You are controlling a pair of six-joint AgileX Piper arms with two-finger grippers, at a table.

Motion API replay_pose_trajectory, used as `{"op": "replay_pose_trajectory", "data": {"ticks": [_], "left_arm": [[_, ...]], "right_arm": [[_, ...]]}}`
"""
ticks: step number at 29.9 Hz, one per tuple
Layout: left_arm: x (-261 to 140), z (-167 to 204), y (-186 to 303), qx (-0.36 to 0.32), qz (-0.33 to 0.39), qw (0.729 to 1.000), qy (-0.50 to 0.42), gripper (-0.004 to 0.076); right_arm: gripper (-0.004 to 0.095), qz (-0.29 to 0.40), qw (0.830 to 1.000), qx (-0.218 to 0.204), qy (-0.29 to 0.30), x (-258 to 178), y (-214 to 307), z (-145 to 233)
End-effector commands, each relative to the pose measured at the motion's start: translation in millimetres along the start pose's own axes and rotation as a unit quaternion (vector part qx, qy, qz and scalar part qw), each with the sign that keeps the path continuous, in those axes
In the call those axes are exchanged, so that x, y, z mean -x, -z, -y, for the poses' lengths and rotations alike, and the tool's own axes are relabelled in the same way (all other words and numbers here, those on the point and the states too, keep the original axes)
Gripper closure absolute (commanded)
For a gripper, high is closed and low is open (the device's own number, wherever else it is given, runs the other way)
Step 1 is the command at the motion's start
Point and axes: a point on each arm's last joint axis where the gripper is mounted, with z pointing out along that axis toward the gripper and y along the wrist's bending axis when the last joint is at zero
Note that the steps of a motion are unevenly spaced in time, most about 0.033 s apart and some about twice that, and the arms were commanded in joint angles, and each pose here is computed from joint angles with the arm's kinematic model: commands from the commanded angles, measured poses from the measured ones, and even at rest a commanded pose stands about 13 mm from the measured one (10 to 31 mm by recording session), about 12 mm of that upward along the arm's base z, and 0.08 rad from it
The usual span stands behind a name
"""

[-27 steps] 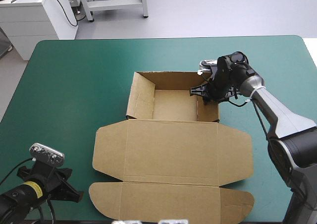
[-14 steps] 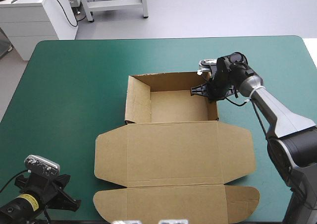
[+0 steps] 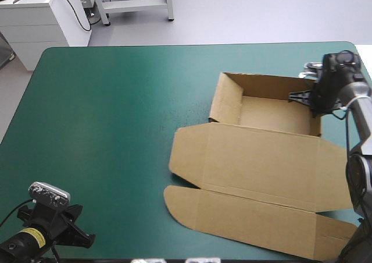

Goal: Fold the box

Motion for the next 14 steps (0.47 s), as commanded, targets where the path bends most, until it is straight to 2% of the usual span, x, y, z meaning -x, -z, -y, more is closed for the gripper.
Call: {"op": "replay_pose_trajectory", "data": {"ticks": [1,5,10,12,14], "left_arm": [[10.4,-0.1,5.0,-0.002,0.035,0.999,0.003,0.0731],[10.4,-0.1,5.0,-0.002,0.035,0.999,0.003,0.0731],[10.4,-0.5,5.0,-0.001,0.035,0.999,0.001,0.0731],[10.4,-0.5,5.0,-0.001,0.035,0.999,0.001,0.0731],[10.4,-0.5,5.0,0.000,0.035,0.999,-0.002,0.0731]], "right_arm": [[0.0928,0.024,0.997,-0.064,-0.029,-3.2,31.3,67.3],[0.0928,0.015,0.990,-0.093,-0.106,-13.8,31.2,133.1],[0.0916,0.010,0.984,-0.111,-0.139,-26.3,32.3,175.6],[0.0871,0.007,0.983,-0.113,-0.147,-28.9,32.6,181.4],[0.0761,0.007,0.983,-0.109,-0.150,-29.4,32.4,181.9]]}}
